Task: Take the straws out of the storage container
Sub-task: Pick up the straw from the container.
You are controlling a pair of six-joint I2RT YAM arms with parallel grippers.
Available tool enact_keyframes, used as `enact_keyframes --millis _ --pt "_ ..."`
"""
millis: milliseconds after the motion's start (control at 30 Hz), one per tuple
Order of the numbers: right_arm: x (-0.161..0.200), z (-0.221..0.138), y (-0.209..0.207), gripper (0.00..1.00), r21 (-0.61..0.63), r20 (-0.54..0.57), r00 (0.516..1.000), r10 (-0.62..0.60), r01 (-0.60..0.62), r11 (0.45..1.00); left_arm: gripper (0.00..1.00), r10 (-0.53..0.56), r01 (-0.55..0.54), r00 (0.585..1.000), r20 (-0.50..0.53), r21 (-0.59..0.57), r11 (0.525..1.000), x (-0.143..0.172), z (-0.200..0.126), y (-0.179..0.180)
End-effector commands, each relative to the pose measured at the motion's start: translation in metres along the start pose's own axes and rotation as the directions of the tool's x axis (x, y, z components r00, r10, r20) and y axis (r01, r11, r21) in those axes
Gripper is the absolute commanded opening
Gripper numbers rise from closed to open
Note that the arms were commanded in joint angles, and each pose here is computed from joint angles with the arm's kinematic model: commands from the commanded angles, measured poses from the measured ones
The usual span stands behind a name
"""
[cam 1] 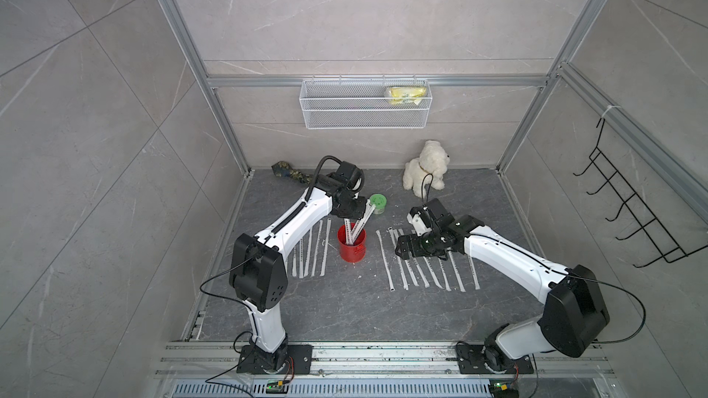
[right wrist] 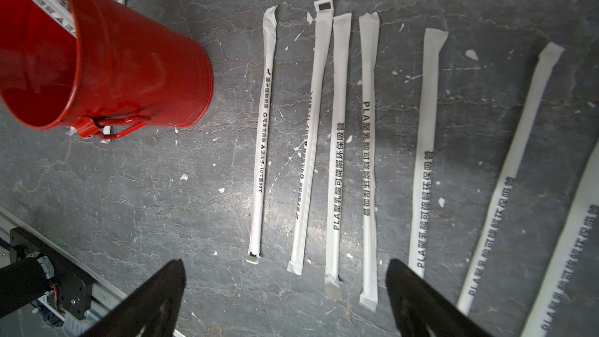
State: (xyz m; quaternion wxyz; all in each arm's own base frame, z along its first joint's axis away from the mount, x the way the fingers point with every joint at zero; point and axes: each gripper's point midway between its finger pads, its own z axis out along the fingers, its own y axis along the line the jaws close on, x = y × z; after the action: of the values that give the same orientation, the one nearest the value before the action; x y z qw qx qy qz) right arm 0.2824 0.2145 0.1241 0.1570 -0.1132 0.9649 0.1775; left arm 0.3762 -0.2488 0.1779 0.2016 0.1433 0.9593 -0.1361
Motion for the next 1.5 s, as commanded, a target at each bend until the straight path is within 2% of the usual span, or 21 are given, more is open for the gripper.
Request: enact_keyframes --millis 0,867,1467 --pt "0.001 0.000 0.000 1.00 -0.004 -0.007 1.000 -0.011 0.011 1.000 0.35 0.034 -0.034 0.999 0.011 0.017 0.999 -0.007 -0.008 -0.006" --pt "0.002 0.005 -0.002 1.00 -0.005 -0.018 1.000 -0.002 0.002 1.000 0.35 0.063 -0.063 0.998 0.000 0.073 0.995 0.000 -0.012 -0.027" --pt "0.003 -0.001 -0.002 1.00 -0.009 -0.008 1.000 -0.002 0.002 1.000 0.33 0.068 -0.068 0.998 -0.012 0.025 0.997 -0.004 -0.003 -0.020"
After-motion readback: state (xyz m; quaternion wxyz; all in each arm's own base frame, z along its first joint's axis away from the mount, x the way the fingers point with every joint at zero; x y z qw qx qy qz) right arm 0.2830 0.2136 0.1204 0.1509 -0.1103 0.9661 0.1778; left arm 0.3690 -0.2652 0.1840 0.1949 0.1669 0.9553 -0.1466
